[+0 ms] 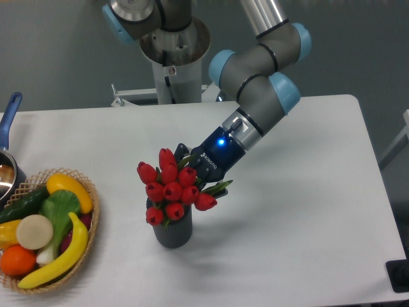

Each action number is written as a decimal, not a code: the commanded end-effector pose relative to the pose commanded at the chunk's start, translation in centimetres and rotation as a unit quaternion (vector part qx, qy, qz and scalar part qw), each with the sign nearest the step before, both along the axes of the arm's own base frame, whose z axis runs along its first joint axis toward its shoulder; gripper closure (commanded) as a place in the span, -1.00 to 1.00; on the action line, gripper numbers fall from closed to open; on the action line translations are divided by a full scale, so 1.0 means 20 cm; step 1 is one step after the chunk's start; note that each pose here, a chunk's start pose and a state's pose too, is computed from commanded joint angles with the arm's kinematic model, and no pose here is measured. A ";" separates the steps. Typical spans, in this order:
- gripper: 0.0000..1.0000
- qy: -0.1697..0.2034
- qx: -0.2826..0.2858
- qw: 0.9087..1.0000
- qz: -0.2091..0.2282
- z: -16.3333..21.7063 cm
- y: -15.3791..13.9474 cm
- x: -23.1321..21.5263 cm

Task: Pick up the flowers from the vase
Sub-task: 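Lift the gripped tulips up out of the grey vase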

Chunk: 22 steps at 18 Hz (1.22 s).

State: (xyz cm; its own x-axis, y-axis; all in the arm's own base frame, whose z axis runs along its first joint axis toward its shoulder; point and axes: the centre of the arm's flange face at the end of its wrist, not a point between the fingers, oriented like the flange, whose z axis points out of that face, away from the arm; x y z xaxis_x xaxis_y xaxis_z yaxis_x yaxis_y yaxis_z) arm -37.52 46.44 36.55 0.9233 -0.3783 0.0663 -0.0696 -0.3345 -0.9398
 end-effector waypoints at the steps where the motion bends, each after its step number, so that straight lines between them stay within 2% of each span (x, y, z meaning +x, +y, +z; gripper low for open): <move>1: 0.14 -0.004 -0.001 1.000 0.006 0.05 0.00 0.00; 8: 0.14 -0.026 -0.001 0.999 0.037 0.33 -0.01 -0.05; 15: 0.14 -0.040 0.008 0.996 0.083 0.74 -0.06 -0.15; 18: 0.13 -0.024 0.012 0.992 0.123 0.86 -0.18 -0.32; 22: 0.13 -0.008 -0.004 0.982 0.190 0.84 -0.44 -0.56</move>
State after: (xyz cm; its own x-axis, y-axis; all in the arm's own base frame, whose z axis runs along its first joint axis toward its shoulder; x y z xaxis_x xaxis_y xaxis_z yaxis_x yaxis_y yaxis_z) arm -48.70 37.56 53.44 0.9965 -0.0055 0.0830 0.0761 -0.3410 -0.9370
